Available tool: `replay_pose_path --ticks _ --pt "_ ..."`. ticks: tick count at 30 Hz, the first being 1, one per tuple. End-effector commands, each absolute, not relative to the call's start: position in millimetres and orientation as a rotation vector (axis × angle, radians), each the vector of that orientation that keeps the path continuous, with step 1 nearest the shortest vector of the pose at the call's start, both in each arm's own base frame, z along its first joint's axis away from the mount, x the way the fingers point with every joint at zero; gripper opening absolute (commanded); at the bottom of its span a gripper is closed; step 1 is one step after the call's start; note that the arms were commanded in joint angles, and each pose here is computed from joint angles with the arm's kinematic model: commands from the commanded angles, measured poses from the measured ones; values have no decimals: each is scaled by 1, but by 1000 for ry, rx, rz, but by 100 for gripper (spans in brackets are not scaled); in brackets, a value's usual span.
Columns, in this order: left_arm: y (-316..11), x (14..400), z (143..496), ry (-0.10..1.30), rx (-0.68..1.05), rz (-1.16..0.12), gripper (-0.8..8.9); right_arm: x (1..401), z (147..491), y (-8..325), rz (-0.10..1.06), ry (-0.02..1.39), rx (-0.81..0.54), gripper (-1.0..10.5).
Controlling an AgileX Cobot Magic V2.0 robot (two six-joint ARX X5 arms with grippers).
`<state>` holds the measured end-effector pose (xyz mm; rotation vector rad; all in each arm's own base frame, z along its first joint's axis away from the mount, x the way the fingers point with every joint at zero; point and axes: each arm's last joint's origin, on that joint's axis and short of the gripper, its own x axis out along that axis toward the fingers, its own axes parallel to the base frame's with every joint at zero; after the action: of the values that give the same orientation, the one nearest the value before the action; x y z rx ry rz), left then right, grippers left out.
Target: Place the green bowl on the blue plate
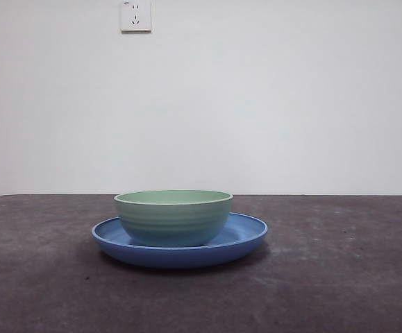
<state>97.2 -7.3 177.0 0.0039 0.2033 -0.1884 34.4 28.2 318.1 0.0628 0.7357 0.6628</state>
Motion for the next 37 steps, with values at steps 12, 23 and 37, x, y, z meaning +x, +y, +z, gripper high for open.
replay_pose_path --ticks 12,23,37 --pt "-3 95 155 164 -22 -37 31 34 321 29 674 720 63 31" --pt "-3 96 149 180 20 -41 31 34 322 29 675 717 63 31" --pt "-3 96 149 179 26 -42 31 34 322 29 675 717 63 31"
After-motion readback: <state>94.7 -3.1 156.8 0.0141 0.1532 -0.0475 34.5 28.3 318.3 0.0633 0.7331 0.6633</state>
